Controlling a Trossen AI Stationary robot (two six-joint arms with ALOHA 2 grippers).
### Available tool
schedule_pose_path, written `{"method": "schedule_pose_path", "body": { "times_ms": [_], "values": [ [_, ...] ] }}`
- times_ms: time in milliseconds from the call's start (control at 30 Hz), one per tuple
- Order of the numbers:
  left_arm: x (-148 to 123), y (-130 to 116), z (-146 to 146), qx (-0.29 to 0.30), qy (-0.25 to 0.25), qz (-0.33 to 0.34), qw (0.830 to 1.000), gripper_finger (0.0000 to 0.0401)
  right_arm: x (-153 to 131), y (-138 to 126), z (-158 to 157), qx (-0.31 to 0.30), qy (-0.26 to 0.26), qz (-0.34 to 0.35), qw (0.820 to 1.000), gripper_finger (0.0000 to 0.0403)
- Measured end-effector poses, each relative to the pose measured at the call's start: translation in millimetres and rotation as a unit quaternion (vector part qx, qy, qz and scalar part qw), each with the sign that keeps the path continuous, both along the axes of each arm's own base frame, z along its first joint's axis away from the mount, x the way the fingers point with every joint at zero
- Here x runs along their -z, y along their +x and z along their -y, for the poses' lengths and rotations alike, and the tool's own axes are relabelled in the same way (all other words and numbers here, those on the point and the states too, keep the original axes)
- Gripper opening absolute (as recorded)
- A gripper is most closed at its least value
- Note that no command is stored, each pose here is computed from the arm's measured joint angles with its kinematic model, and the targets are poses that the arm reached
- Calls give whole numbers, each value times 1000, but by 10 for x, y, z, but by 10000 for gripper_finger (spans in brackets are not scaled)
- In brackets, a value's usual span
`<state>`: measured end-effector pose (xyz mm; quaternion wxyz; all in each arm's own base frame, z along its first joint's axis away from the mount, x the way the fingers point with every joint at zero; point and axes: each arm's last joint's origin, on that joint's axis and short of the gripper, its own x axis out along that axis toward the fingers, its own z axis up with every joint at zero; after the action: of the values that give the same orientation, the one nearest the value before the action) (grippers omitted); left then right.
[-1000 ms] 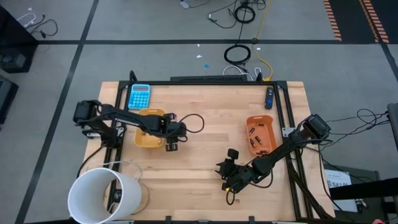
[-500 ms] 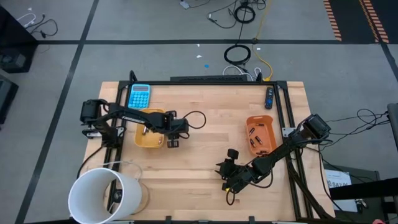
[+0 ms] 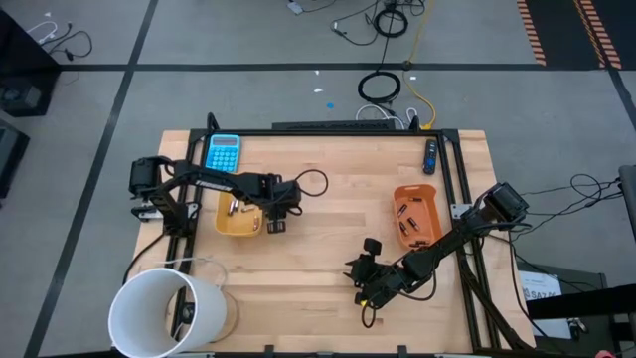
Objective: Sort batteries
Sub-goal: Put the silver battery into the yellow bin
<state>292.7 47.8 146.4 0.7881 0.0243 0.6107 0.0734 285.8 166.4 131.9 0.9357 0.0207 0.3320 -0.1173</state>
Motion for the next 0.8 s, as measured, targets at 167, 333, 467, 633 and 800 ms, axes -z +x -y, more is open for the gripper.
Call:
{"method": "schedule_pose_path", "body": {
  "times_ms": [167,333,467,633,800],
  "values": [
    [1,-3,-6,8,0,-2,1000,164,-9,8,-5,0,4,6,1000,115],
    [4,-15,-10,22,2,-10,1000,188,-9,9,-6,0,4,6,1000,115],
    [73,-11,-16,31,-2,-27,999,189,-9,9,-6,0,4,6,1000,115],
    [200,17,-14,34,-15,-48,998,189,-10,9,-6,-3,0,5,1000,115],
    [225,19,-11,32,-3,-54,998,157,-11,16,4,-10,-11,3,1000,115]
  ]
}}
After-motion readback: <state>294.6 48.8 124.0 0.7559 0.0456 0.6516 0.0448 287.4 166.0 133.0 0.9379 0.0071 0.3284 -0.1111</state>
